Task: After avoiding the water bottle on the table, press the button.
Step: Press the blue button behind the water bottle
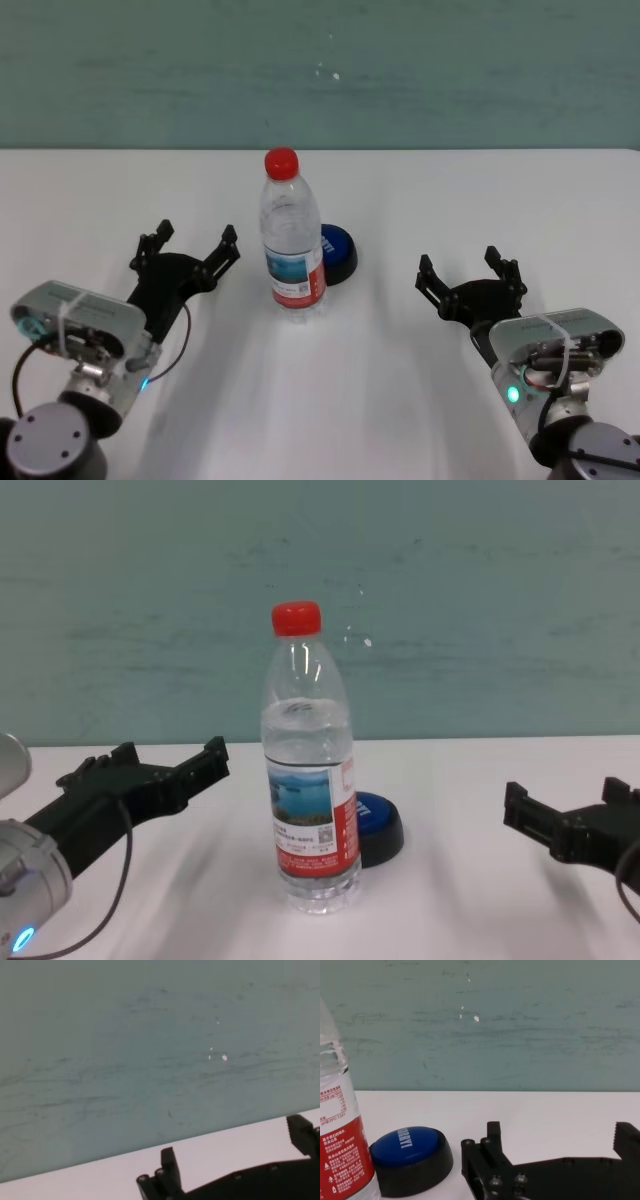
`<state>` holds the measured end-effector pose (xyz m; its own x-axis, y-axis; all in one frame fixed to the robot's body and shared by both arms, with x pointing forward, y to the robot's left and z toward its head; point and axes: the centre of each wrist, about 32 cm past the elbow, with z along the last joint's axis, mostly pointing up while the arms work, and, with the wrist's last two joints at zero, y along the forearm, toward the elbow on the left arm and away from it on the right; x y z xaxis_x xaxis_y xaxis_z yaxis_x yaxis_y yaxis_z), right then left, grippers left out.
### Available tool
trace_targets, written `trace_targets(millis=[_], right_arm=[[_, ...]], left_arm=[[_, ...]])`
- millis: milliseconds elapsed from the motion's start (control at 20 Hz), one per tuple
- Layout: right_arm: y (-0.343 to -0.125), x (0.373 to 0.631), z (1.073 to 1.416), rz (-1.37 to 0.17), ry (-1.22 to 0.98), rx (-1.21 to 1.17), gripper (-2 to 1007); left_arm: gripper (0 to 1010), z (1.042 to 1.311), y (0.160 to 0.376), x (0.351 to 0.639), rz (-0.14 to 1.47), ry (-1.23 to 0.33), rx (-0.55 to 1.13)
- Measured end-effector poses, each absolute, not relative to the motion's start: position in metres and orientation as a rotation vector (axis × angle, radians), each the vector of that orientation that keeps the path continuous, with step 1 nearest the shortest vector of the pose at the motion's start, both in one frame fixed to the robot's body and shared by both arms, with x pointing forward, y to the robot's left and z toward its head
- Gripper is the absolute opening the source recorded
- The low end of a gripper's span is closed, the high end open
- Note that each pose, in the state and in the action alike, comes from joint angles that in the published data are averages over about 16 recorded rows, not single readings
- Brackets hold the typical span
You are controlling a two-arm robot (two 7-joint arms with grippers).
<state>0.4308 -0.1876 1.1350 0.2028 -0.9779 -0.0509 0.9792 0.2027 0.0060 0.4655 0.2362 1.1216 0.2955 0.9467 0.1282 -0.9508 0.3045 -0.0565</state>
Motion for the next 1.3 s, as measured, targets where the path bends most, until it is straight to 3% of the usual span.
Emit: trace_targets(millis=[1300], right_arm=[[-0.188,0.431,1.135,-1.366,0.039,0.04,1004]], left_arm=[[1010,1.125,0.232,0.513,1.284,-0.209,0.015]])
